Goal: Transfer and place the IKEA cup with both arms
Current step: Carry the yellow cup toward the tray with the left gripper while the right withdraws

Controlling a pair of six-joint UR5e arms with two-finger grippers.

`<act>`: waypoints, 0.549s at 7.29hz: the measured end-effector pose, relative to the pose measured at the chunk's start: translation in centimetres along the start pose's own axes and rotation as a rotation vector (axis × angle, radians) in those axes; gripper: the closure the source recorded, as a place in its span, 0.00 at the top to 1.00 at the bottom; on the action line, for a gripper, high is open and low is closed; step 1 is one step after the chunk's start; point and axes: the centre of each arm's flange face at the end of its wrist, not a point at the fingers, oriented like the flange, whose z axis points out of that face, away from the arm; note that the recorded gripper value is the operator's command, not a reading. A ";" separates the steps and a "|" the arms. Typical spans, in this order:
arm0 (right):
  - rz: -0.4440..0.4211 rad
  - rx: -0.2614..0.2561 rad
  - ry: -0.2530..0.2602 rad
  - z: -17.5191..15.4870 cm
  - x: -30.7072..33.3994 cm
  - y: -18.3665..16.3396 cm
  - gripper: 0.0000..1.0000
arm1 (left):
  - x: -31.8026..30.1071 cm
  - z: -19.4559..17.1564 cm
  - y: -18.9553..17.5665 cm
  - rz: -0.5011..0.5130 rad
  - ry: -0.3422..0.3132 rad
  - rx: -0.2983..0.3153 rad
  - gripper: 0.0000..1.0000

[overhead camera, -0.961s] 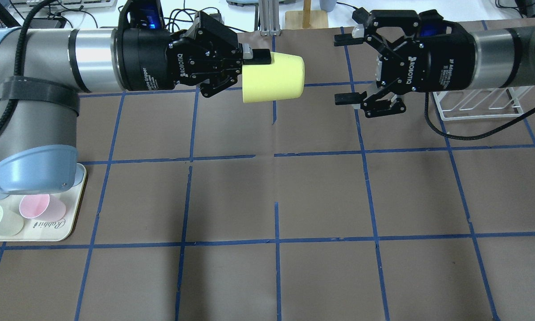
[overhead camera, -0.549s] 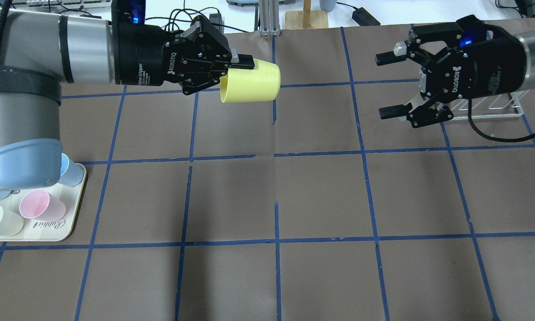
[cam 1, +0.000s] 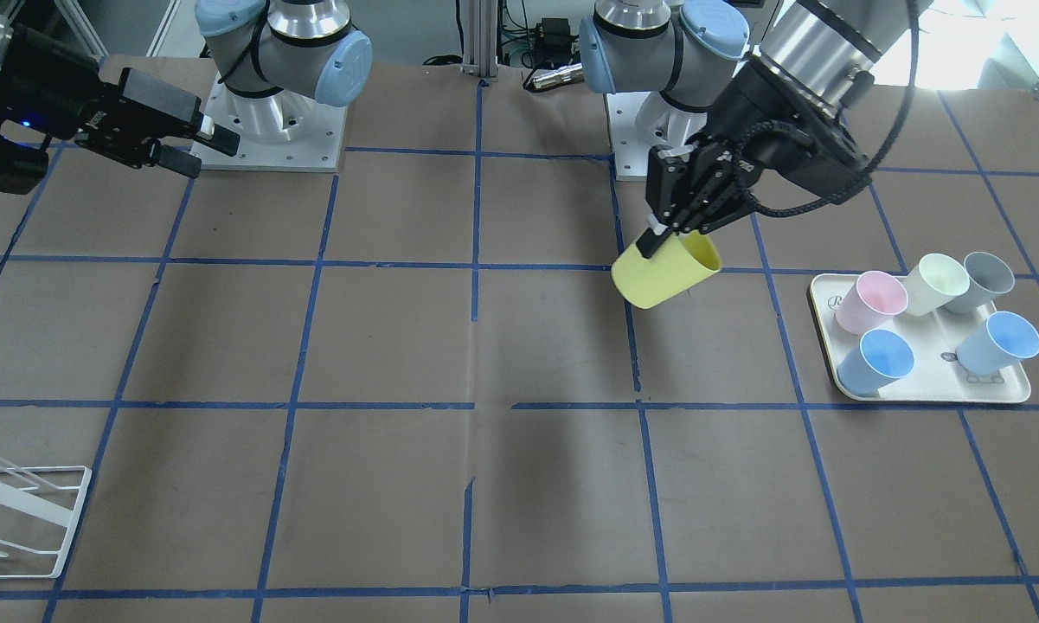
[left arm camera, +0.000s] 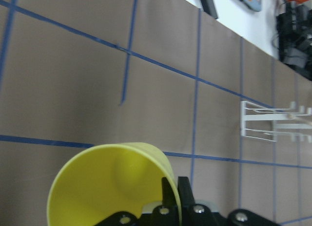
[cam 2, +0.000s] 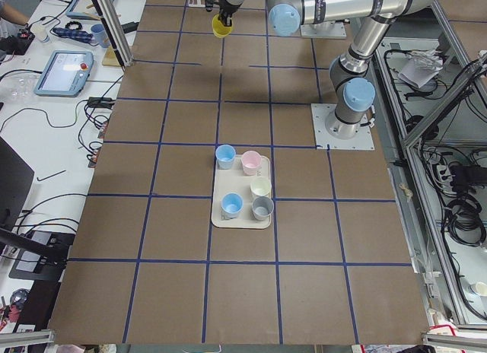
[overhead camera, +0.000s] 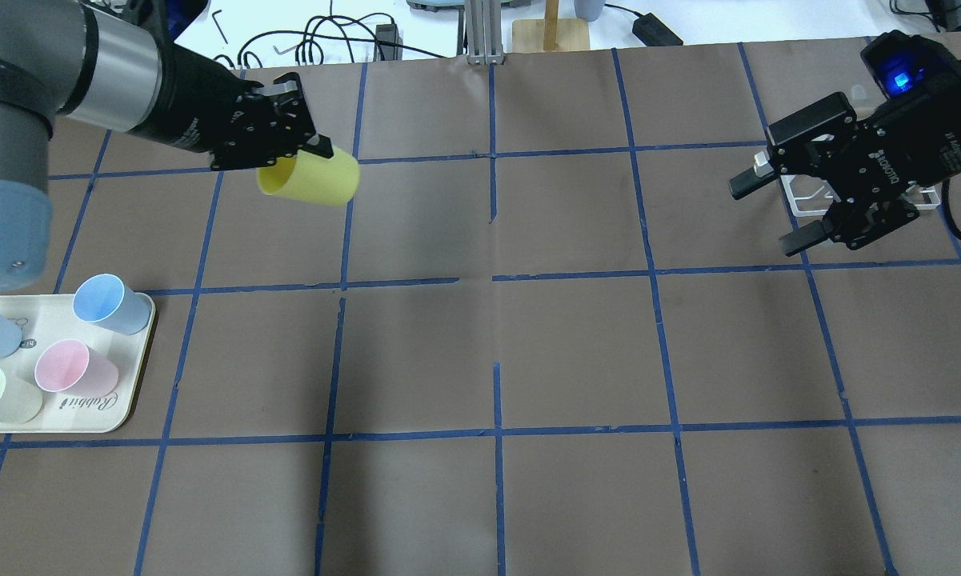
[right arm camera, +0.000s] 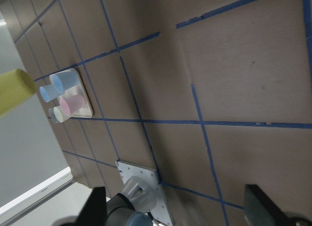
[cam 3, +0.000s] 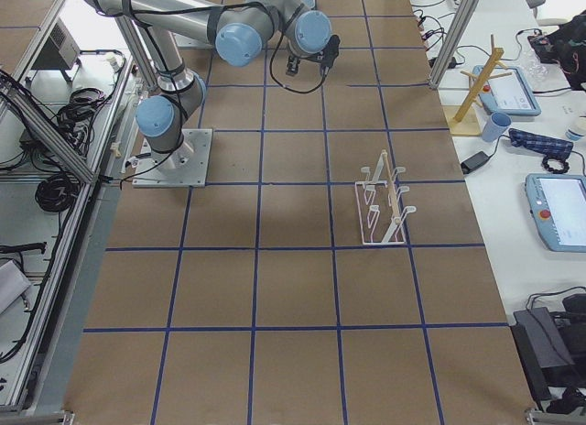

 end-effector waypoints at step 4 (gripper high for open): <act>0.053 0.170 0.541 3.6 -7.3 2.5 1.00 | -16.1 -3.7 -3.7 0.248 -0.364 -0.190 0.00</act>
